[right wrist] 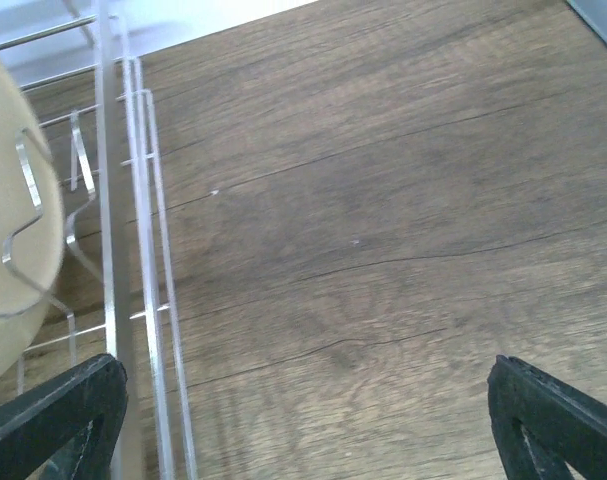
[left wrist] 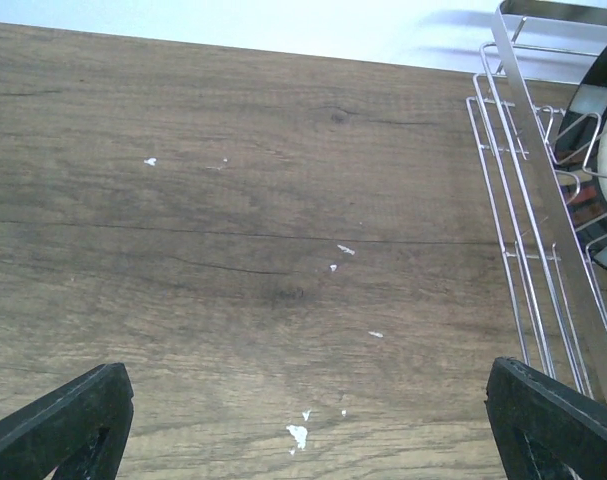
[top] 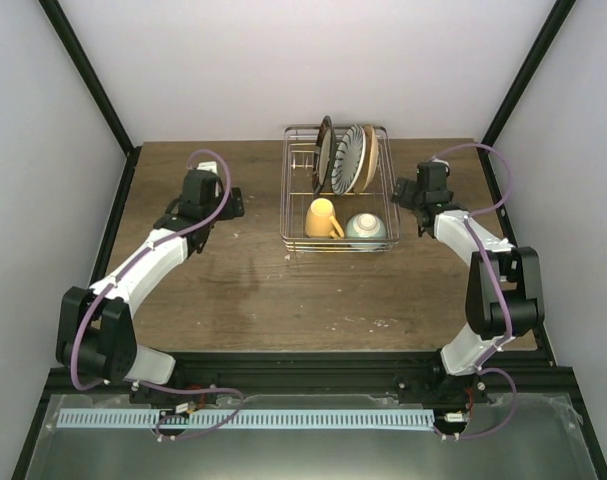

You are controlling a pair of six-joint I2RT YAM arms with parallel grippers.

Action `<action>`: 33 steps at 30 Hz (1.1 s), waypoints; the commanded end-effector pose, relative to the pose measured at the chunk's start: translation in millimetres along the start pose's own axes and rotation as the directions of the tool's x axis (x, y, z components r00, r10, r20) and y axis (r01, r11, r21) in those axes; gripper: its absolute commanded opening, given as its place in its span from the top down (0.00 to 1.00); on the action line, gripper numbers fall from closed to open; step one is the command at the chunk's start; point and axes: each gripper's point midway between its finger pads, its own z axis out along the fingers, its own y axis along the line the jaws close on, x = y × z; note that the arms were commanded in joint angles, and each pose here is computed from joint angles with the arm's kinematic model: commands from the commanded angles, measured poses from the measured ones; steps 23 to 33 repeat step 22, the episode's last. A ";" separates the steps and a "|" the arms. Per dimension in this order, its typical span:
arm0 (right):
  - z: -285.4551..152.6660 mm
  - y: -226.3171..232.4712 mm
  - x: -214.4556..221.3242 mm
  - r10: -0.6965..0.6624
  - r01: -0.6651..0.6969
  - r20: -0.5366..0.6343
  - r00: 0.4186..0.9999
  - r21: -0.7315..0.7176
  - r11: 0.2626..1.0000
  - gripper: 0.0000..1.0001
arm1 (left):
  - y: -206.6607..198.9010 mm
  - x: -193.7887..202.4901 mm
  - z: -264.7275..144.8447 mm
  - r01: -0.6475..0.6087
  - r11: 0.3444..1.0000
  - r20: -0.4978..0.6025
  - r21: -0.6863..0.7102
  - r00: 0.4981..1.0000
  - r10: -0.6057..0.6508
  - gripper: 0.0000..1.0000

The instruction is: Load the mixed dishes into the dish rack

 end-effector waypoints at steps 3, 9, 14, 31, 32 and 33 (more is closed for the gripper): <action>6.0 -50.7 -19.8 0.079 -0.081 0.037 0.996 0.062 0.995 0.00 | -2.3 -12.8 1.2 -0.003 1.000 0.031 0.006 1.000 0.002 0.02; 11.2 -56.4 -20.9 0.037 -0.039 0.044 0.998 0.047 0.998 0.00 | -4.9 -10.0 5.8 -0.004 1.000 0.023 0.018 1.000 0.004 0.02; 12.9 -52.5 -18.5 0.037 -0.038 0.046 0.998 0.017 0.999 0.00 | -6.1 -11.5 8.6 -0.010 1.000 0.023 0.021 1.000 0.010 0.02; 15.9 -53.5 -20.4 0.028 -0.029 0.045 0.999 0.022 0.999 0.00 | -8.3 -17.7 8.6 -0.020 0.999 0.031 0.026 0.999 0.020 0.02; 15.9 -53.5 -20.4 0.028 -0.029 0.045 0.999 0.022 0.999 0.00 | -8.3 -17.7 8.6 -0.020 0.999 0.031 0.026 0.999 0.020 0.02; 15.9 -53.5 -20.4 0.028 -0.029 0.045 0.999 0.022 0.999 0.00 | -8.3 -17.7 8.6 -0.020 0.999 0.031 0.026 0.999 0.020 0.02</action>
